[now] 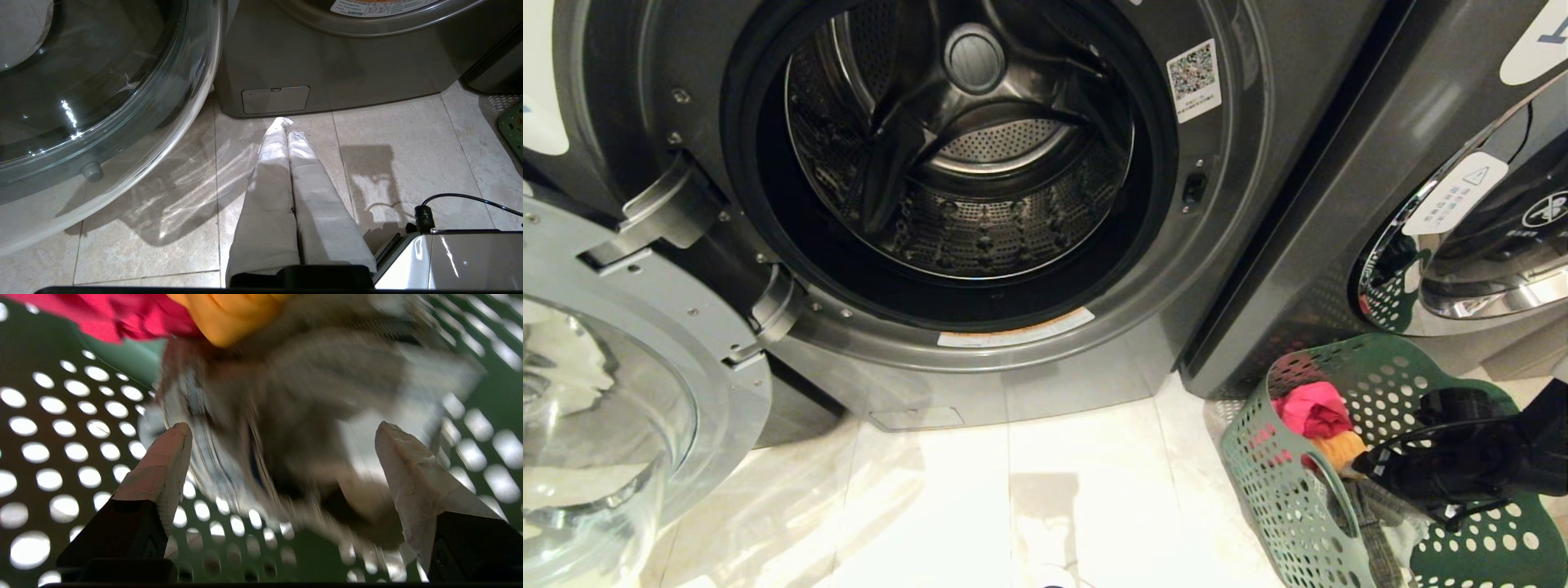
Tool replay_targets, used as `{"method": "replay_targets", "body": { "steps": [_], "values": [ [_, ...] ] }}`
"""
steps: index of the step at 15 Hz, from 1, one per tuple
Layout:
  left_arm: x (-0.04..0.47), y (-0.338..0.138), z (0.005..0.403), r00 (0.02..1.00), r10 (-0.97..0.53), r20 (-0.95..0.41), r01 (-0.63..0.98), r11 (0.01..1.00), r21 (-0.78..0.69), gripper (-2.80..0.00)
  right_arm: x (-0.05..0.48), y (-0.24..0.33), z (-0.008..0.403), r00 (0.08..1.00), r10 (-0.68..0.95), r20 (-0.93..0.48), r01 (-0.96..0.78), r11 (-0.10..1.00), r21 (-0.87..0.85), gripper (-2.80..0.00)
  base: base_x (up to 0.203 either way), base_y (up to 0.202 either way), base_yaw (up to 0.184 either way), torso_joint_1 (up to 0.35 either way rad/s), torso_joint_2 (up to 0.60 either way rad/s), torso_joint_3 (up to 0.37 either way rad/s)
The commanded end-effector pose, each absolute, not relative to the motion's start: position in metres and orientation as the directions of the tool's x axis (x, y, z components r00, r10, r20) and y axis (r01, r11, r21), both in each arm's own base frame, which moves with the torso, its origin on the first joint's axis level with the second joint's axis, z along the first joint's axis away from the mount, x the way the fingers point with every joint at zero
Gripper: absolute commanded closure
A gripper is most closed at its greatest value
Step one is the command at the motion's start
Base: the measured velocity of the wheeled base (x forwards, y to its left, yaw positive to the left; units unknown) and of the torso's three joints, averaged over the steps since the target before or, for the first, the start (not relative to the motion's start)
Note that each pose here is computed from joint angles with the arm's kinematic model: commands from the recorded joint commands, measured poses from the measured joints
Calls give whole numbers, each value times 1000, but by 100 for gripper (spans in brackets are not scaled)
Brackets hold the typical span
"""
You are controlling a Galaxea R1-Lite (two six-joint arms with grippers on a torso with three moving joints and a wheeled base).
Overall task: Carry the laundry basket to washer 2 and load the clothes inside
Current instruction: Place the clothes into the washing machine
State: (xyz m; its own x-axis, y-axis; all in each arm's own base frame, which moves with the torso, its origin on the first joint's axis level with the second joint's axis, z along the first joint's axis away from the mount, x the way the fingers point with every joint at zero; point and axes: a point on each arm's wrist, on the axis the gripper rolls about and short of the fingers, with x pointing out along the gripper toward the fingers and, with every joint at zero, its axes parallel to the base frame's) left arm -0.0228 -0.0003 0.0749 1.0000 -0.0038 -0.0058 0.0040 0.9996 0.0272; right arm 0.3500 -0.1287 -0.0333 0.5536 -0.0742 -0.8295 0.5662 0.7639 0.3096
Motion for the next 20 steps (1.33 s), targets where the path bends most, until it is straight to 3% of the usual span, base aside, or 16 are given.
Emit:
{"method": "replay_targets", "body": {
  "steps": [1, 5, 13, 14, 20],
  "values": [
    [-23, 0, 75, 1000, -3, -8, 3, 1000, 28, 0, 370, -138, -62, 566, -2, -824, 521, 775, 356, -280, 0, 0, 0, 0, 0, 0],
    [-23, 0, 75, 1000, -3, -8, 3, 1000, 28, 0, 389, -139, -74, 609, 96, -787, 445, 780, 439, -280, 0, 0, 0, 0, 0, 0],
    [-23, 0, 75, 1000, -3, -8, 3, 1000, 28, 0, 397, -96, -99, 550, 158, -820, 388, 821, 419, -280, 0, 0, 0, 0, 0, 0],
    [-23, 0, 75, 1000, -3, -8, 3, 1000, 28, 0, 396, -95, -101, 545, 154, -824, 392, 822, 413, 0, 0, 0, 0, 0, 0, 0],
    [-23, 0, 75, 1000, -3, -8, 3, 1000, 28, 0, 385, -90, -106, 500, 124, -857, 383, 856, 347, 0, 0, 0, 0, 0, 0, 0]
  ]
}}
